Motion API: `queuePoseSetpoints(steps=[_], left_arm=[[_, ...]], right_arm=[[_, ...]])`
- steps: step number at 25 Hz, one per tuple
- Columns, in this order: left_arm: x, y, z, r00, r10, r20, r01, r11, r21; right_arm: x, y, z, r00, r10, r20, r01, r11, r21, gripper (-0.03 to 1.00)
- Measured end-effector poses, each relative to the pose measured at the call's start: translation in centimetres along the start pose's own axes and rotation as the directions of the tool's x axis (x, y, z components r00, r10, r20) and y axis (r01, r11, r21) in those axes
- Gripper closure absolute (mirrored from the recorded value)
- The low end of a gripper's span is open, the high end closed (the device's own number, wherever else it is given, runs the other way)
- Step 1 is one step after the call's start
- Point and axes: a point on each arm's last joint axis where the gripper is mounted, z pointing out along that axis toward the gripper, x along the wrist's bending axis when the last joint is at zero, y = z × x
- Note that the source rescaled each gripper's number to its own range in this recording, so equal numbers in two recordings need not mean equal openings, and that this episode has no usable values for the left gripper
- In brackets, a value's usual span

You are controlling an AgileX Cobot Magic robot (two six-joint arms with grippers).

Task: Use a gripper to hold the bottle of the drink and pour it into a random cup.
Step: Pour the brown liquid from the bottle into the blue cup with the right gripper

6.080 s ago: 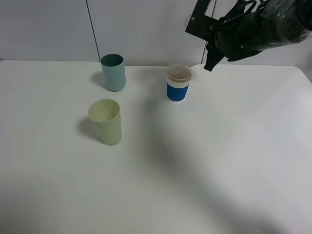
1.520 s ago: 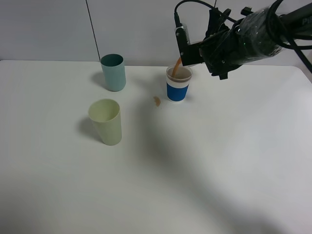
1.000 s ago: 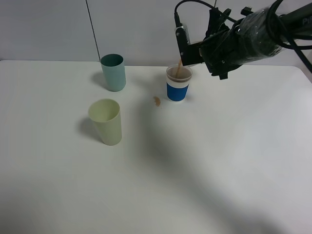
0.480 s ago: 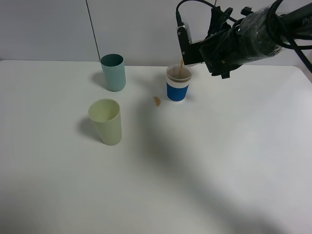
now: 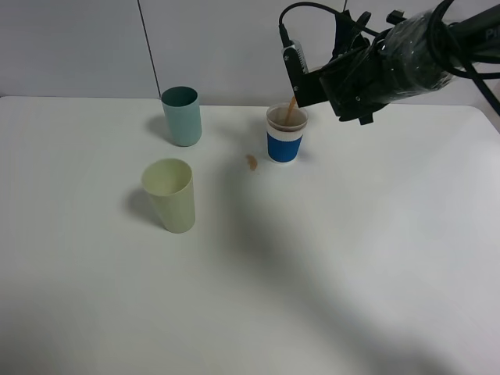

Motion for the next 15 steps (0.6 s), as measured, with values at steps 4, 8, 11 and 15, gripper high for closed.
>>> queuePoseSetpoints(steps=[4,8,11,15], left_arm=[[0.0,0.0,0.0,1.0,0.0,0.0,0.0,1.0,0.0],[0.0,0.0,0.0,1.0,0.0,0.0,0.0,1.0,0.0],[0.0,0.0,0.0,1.0,0.0,0.0,0.0,1.0,0.0],[0.0,0.0,0.0,1.0,0.0,0.0,0.0,1.0,0.0]], right_arm=[[0.0,0.0,0.0,0.999,-0.037,0.0,0.037,0.999,0.0,0.96],[0.0,0.0,0.0,0.999,-0.048,0.0,0.048,0.999,0.0,0.96],[0.0,0.0,0.0,0.998,-0.055,0.0,0.055,0.998,0.0,0.96],[0.0,-0.02,0.0,0.996,-0.089,0.0,0.089,0.996,0.002,0.96]])
